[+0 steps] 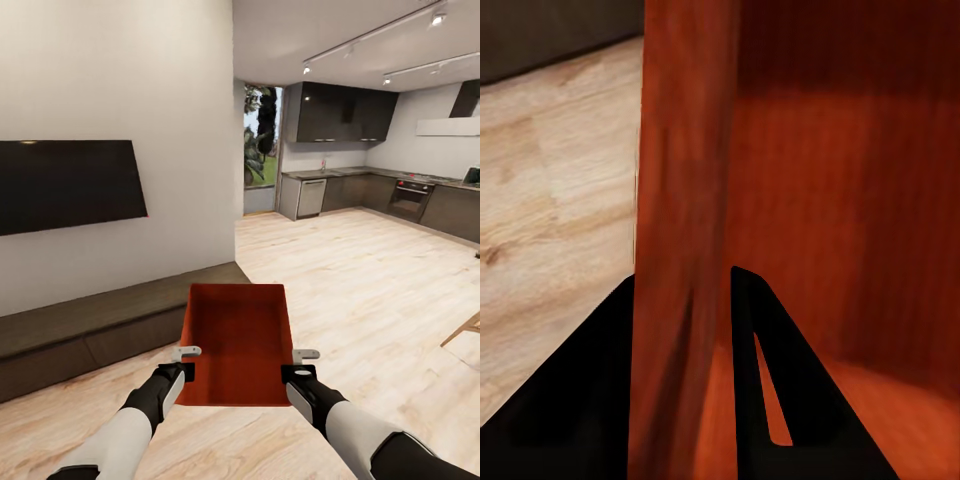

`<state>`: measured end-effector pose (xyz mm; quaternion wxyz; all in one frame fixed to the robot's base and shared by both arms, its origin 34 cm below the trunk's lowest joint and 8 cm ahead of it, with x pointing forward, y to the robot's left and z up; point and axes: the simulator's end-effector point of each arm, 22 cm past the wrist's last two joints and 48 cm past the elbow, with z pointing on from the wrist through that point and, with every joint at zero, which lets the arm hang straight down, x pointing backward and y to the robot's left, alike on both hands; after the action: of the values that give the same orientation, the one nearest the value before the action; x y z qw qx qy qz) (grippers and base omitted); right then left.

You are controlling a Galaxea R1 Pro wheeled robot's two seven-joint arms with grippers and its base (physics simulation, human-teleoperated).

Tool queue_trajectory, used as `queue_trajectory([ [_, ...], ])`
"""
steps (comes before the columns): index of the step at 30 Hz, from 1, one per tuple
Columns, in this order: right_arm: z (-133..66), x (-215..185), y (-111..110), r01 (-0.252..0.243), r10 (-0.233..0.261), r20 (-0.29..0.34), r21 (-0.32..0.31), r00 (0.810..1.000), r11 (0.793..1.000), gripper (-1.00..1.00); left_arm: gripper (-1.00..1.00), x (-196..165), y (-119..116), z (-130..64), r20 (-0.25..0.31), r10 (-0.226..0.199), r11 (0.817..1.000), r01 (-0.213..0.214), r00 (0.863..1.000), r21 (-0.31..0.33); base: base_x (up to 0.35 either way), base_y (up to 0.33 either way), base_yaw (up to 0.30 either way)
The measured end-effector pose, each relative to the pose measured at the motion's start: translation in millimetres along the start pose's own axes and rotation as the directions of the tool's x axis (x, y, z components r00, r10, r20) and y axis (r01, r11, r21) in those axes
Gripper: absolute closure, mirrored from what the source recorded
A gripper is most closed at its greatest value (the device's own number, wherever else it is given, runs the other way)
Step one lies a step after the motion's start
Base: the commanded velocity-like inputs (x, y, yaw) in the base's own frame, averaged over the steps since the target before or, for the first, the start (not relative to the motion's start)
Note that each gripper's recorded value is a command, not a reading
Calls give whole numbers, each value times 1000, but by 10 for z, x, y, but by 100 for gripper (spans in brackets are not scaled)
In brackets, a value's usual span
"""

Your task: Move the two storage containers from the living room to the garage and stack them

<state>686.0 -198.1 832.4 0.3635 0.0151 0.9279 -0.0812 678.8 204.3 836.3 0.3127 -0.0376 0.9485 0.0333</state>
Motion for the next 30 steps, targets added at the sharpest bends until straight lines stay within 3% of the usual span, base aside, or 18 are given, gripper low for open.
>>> queue_trajectory([
  [30, 0, 5, 2, 0, 0, -1, 0, 1000, 1000, 100, 100, 3, 2, 0, -1, 1, 1000, -1, 1000, 0, 0, 0, -288],
])
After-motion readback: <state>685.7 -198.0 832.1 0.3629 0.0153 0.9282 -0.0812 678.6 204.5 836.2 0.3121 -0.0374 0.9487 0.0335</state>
